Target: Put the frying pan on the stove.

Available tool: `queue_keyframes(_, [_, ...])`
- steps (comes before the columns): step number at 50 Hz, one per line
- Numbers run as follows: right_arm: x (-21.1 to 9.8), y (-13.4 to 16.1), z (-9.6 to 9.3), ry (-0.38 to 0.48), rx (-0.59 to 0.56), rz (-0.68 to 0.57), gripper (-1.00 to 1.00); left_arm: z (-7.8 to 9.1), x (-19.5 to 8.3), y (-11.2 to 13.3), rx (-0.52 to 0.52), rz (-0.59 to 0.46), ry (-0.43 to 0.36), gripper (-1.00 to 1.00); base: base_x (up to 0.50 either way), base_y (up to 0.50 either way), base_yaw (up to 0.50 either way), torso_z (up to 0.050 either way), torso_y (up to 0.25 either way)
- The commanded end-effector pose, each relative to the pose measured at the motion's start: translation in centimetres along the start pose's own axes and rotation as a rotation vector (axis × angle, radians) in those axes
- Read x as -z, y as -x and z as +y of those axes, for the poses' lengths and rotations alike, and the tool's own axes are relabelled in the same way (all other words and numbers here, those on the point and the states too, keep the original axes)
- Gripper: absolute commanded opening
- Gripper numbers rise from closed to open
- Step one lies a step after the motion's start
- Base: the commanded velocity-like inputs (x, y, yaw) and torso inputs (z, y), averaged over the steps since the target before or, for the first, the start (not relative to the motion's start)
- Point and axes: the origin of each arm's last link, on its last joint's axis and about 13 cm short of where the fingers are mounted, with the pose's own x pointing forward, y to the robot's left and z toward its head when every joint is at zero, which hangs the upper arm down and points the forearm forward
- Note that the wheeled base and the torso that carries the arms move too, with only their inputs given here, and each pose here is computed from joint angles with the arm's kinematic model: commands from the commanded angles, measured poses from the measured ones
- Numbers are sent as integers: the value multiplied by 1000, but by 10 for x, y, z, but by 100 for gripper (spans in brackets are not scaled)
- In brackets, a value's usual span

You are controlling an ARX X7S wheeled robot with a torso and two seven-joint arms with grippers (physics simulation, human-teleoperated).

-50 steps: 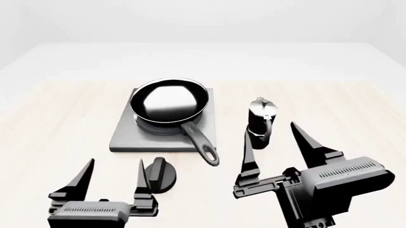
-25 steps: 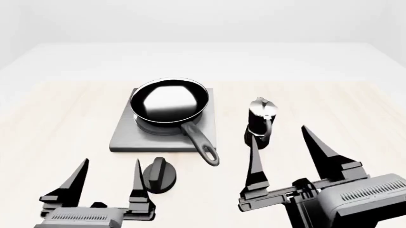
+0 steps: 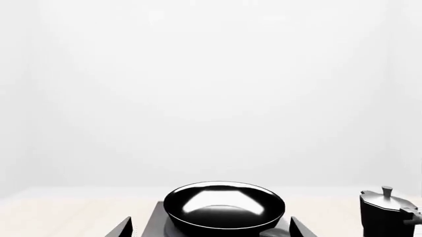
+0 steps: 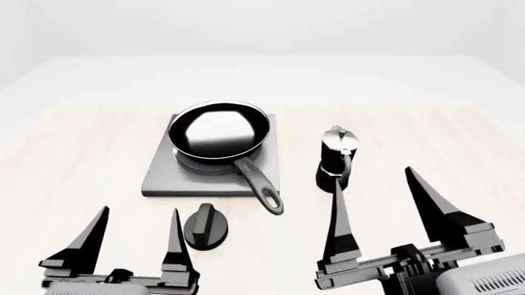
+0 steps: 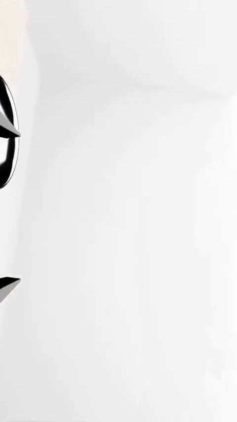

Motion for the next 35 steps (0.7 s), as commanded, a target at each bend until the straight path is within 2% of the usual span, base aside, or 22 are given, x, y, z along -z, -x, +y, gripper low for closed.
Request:
queue_keyframes(1, [-8,7,0,3,7,-23,100,-1,-5,5,12,-17,-1,100,0,0,0,0,0])
queue_keyframes(35, [-31,25,-2,17,21,-102,100,-2,-27,22,38,-88,9,100,0,0,0,0,0])
